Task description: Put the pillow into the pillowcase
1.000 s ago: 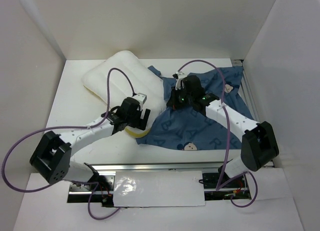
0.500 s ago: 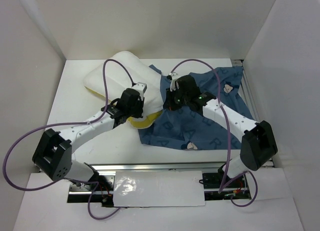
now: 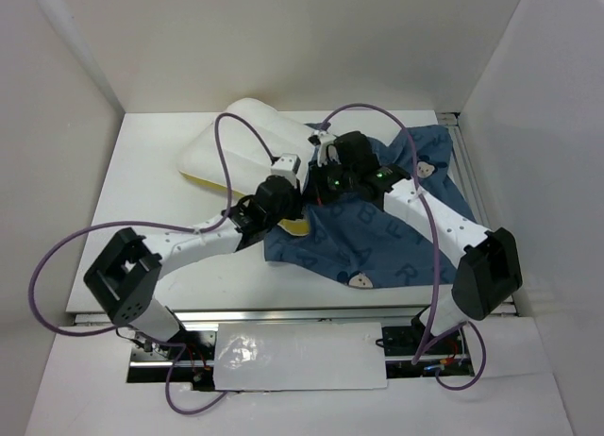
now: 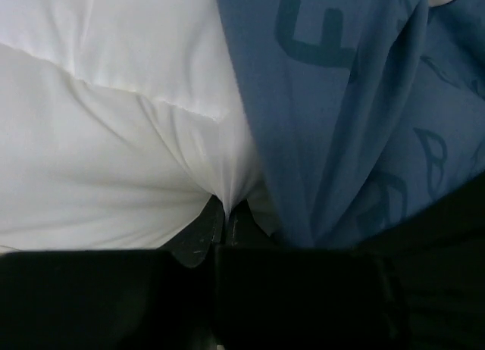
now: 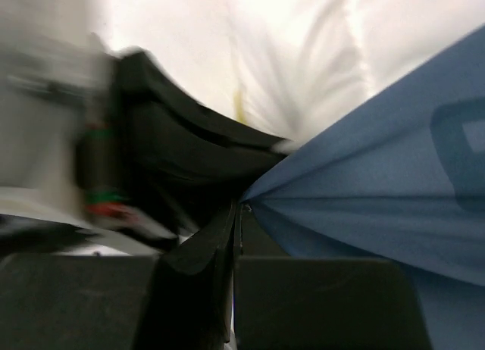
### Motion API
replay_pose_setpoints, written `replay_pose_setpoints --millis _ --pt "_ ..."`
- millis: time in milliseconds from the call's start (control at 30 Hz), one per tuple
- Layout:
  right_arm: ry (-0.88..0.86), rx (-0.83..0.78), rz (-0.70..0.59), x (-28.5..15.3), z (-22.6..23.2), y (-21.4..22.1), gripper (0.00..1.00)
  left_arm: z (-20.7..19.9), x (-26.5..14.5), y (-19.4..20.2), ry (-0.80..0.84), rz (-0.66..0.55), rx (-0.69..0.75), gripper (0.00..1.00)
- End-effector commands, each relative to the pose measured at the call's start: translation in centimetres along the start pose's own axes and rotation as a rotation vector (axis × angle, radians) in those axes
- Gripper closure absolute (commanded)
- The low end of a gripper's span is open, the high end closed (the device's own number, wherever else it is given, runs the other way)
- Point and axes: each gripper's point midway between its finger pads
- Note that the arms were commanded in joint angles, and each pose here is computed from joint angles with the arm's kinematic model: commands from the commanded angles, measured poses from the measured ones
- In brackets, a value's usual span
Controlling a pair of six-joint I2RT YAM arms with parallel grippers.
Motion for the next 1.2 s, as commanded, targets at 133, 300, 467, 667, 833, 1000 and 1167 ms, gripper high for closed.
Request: replay_pose_setpoints --millis 133,300,467,667,833,1000,1167 --pt "-0.207 0.004 0.025 -2.2 4.4 -1.5 1.00 -2.9 2.8 -5.3 0.023 -0.300 -0.283 1.00" --pt "-0.179 0.056 0.006 -3.6 3.3 -0.7 1.00 -2.0 2.0 -6.6 -0.013 -0.331 -0.308 1.00" --pt "-0.192 0.089 -0.066 -3.9 2.5 -1.5 1.00 -4.1 0.5 -6.6 0.135 -0.320 -0.351 1.00" --pt "-0.140 0.140 -0.076 -2.9 0.5 -1.5 1.00 -6.2 -2.4 -3.1 0.311 -0.191 -0.194 0.59" --pt "-0.004 0.176 -0.059 -2.7 -2.5 -0.3 1.00 -0.1 -6.2 -4.4 0.042 -0.203 -0.070 0.00" --pt "0.030 0.179 -0.058 -2.8 -3.4 0.3 1.00 7.1 -8.2 -8.9 -0.231 -0.200 -0.001 0.00" --pt "0.045 0.178 -0.045 -2.3 -4.0 0.7 1.00 10.3 -2.1 -8.8 -0.106 0.005 0.227 0.00"
Point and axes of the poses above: each gripper's point midway between its finger pads, its own x axis out along the fingers, its own z axis along the line the jaws close on, y = z × x
